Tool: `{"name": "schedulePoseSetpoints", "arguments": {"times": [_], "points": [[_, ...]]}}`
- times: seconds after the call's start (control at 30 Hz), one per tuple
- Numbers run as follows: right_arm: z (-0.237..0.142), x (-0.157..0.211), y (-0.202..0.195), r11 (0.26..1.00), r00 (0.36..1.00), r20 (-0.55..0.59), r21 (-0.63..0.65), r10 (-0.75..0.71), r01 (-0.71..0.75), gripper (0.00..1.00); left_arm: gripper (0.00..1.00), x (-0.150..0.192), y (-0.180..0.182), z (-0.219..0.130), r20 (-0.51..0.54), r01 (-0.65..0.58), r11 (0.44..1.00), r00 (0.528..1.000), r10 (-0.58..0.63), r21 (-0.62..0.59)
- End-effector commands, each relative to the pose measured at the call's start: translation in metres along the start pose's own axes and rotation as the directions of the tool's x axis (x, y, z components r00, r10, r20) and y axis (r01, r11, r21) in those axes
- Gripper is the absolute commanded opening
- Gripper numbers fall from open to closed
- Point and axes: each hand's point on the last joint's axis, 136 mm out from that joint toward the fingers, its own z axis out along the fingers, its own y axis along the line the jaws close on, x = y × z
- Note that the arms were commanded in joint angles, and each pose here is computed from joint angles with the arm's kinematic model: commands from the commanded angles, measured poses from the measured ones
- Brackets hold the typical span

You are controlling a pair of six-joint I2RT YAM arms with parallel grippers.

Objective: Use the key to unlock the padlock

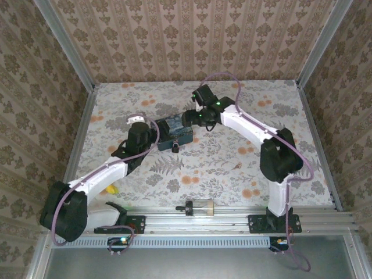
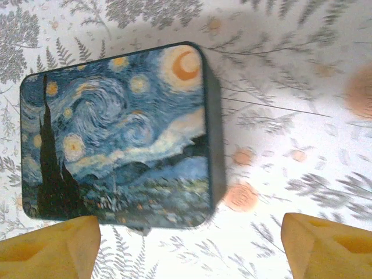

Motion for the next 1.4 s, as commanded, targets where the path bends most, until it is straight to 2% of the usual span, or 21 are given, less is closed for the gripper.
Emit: {"name": "schedulePoseSetpoints", "arguments": {"times": [0.0, 0.1, 0.33, 0.47, 0.67, 0.87, 1.37], "points": [[-0.02, 0.021, -0.029, 0.993, 1.0, -0.013, 0.114, -0.012, 0.013, 0.78, 1.0, -0.009, 0.009, -0.007, 0.016, -0.059, 0.997, 0.998, 0.06, -0.047], [-0.032, 0.052, -0.053, 0.981, 0.998, -0.062, 0.194, -0.009, 0.021, 0.71, 1.0, -0.012, 0.01, -0.009, 0.02, -0.079, 0.996, 0.997, 0.08, -0.05], [-0.059, 0.149, -0.111, 0.932, 0.964, -0.261, 0.358, 0.046, 0.052, 0.54, 1.0, -0.015, 0.009, -0.003, 0.022, -0.091, 0.996, 0.996, 0.091, -0.02], [-0.066, 0.184, -0.131, 0.919, 0.947, -0.299, 0.394, 0.114, 0.014, 0.48, 1.0, -0.02, 0.0, 0.003, 0.03, -0.091, 0.996, 0.995, 0.091, 0.017], [-0.067, 0.203, -0.148, 0.929, 0.931, -0.289, 0.352, 0.222, -0.112, 0.48, 1.0, -0.016, -0.009, 0.011, -0.003, -0.081, 0.995, 0.997, 0.082, 0.06], [-0.057, 0.206, -0.154, 0.943, 0.919, -0.271, 0.25, 0.286, -0.219, 0.46, 1.0, -0.012, -0.011, 0.012, -0.016, -0.06, 0.995, 0.998, 0.062, 0.078], [-0.032, 0.213, -0.174, 0.935, 0.897, -0.303, 0.251, 0.321, -0.249, 0.38, 1.0, -0.009, -0.012, 0.013, -0.032, -0.047, 0.995, 0.998, 0.05, 0.083]]}}
